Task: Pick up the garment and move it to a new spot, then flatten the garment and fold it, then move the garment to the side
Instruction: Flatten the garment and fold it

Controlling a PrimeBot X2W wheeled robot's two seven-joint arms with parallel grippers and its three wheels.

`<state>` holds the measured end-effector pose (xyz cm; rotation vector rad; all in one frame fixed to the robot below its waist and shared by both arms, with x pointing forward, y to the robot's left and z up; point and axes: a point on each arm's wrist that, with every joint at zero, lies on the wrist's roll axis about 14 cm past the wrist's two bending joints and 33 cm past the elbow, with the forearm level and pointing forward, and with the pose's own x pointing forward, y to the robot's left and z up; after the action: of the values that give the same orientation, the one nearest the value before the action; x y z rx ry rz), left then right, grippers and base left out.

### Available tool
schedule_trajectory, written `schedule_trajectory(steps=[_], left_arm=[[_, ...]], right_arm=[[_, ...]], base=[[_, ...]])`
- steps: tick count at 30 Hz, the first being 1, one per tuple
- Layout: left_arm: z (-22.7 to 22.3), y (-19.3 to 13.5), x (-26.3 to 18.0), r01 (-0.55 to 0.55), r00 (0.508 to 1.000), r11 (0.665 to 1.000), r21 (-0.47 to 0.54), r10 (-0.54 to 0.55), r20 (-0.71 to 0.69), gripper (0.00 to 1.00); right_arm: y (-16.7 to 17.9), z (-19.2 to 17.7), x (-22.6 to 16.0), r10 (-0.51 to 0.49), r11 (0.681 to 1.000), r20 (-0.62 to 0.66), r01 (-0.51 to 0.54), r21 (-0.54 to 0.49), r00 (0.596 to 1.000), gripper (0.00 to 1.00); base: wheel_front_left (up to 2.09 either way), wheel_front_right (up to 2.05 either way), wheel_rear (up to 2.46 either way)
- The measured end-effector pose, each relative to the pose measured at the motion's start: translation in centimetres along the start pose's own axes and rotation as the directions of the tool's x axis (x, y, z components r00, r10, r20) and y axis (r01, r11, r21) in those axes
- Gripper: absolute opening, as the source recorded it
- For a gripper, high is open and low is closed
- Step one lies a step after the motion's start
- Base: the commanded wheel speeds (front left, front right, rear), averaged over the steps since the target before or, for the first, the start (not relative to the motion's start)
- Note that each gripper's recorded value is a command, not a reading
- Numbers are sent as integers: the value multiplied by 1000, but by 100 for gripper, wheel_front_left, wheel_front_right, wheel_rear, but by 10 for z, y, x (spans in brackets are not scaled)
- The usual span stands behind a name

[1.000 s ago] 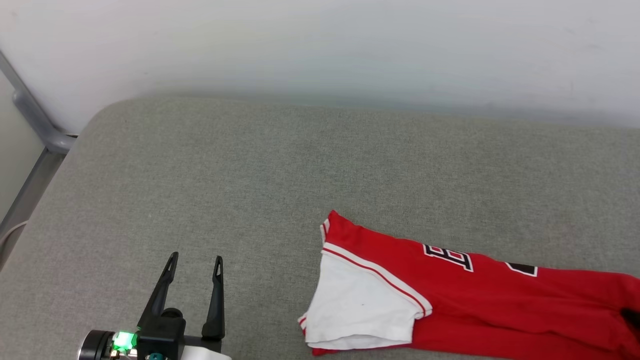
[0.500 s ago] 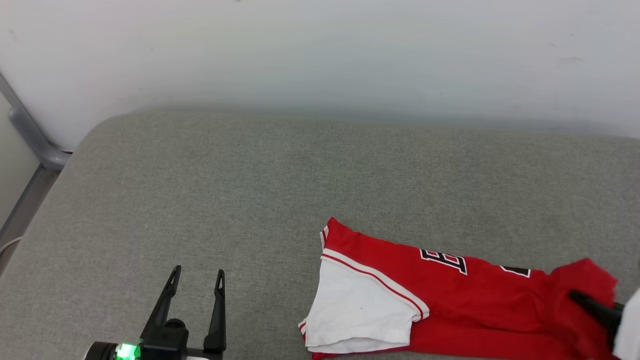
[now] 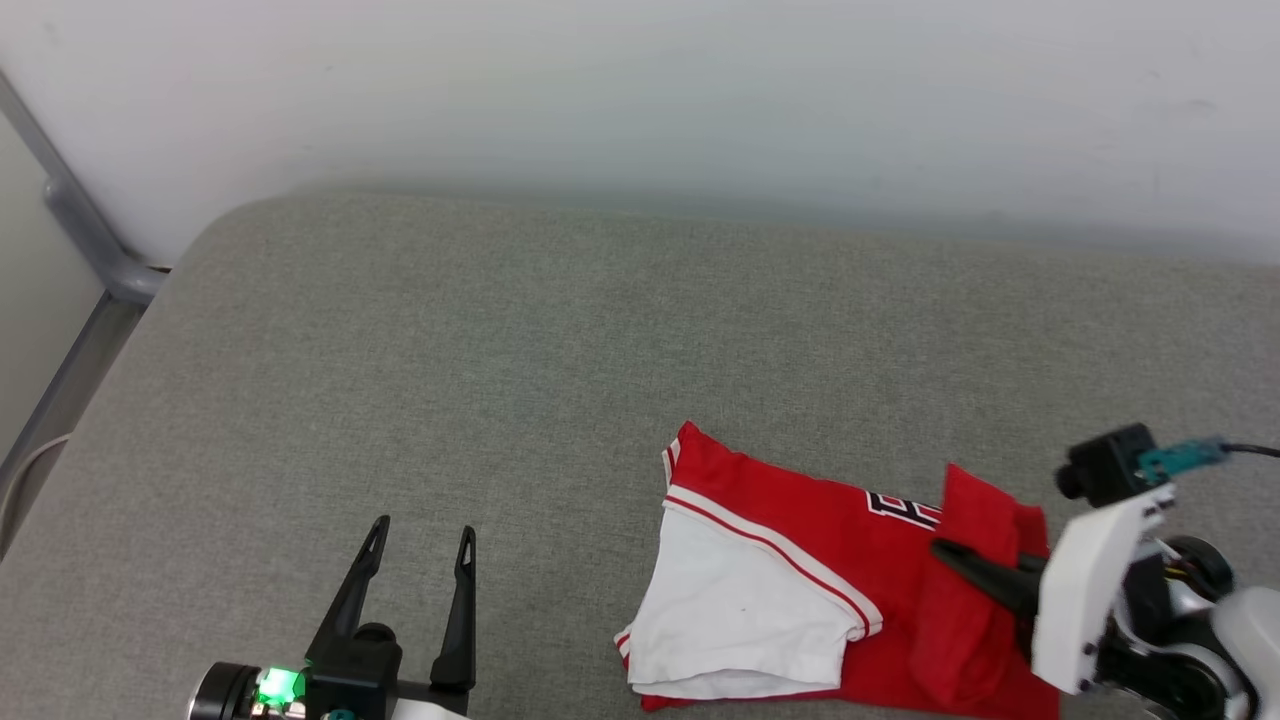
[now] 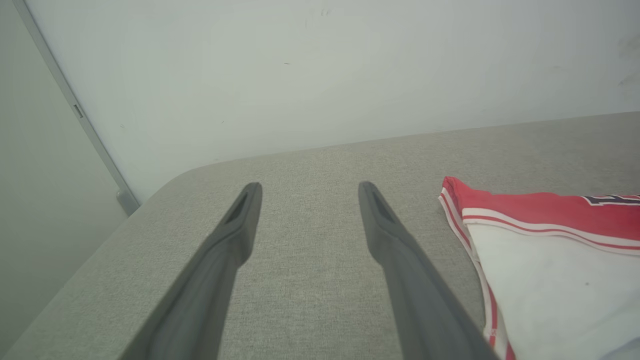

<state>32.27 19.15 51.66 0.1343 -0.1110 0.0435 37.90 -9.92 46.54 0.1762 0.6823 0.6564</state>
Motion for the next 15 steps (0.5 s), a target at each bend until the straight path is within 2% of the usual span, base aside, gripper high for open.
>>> schedule_trajectory(steps=[8, 15], left_arm=[[-4, 2, 6, -7, 1000, 1000, -2, 7, -13, 100], [-6, 1, 11, -10, 1000, 1000, -4, 10, -21, 100]], right_arm=[[39, 8, 49, 95, 994, -34, -97, -58, 995, 0], [59, 8, 86, 119, 988, -58, -124, -94, 991, 0]], base=[[0, 0, 0], [0, 0, 0]])
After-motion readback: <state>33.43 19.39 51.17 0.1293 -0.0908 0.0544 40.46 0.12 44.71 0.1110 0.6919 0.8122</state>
